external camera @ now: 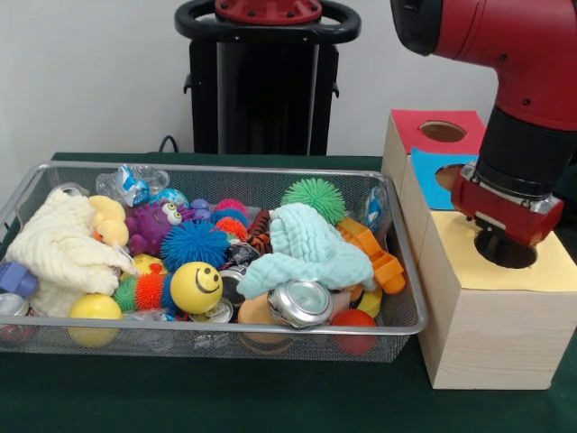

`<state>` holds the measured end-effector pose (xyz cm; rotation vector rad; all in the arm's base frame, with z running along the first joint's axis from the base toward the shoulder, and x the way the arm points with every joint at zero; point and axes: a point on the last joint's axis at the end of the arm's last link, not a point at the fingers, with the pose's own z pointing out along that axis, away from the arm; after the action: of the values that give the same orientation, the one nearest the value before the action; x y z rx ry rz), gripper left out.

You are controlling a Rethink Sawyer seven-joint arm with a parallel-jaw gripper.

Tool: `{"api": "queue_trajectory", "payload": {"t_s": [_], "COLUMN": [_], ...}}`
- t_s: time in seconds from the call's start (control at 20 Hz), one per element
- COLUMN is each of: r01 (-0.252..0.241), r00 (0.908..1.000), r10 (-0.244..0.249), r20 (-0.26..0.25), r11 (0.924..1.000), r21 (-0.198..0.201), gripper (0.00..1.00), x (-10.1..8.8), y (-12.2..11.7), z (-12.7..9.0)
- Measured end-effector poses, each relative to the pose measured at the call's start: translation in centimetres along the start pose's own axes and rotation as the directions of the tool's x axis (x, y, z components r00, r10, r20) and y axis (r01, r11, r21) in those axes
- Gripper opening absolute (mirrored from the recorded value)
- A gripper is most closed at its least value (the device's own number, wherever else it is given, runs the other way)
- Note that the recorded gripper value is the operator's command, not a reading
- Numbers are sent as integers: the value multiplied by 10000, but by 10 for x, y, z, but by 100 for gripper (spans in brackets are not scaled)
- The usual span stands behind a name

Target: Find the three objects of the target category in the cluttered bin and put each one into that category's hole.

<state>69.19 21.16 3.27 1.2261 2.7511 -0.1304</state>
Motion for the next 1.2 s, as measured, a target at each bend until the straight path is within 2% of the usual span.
{"api": "queue_trajectory", "payload": {"t_s": [0.2,0.25,0.5,0.9,0.95,1.2], "r01": [-3,-13,-118,-139,-145,-166], "r00": [10000,10000,9999,9999,9999,9999], "r10": [3,13,119,140,146,167], "r20": [9,34,47,25,19,38], "r11": [10000,10000,9996,9996,9996,9994], "r21": [-20,-68,-274,-257,-255,-312], "gripper": [0,100,100,100,0,0], "x": [0,-1,-4,-4,-4,-5], "y": [1,2,9,9,9,10], "z": [-1,-4,-11,-10,-10,-14]}}
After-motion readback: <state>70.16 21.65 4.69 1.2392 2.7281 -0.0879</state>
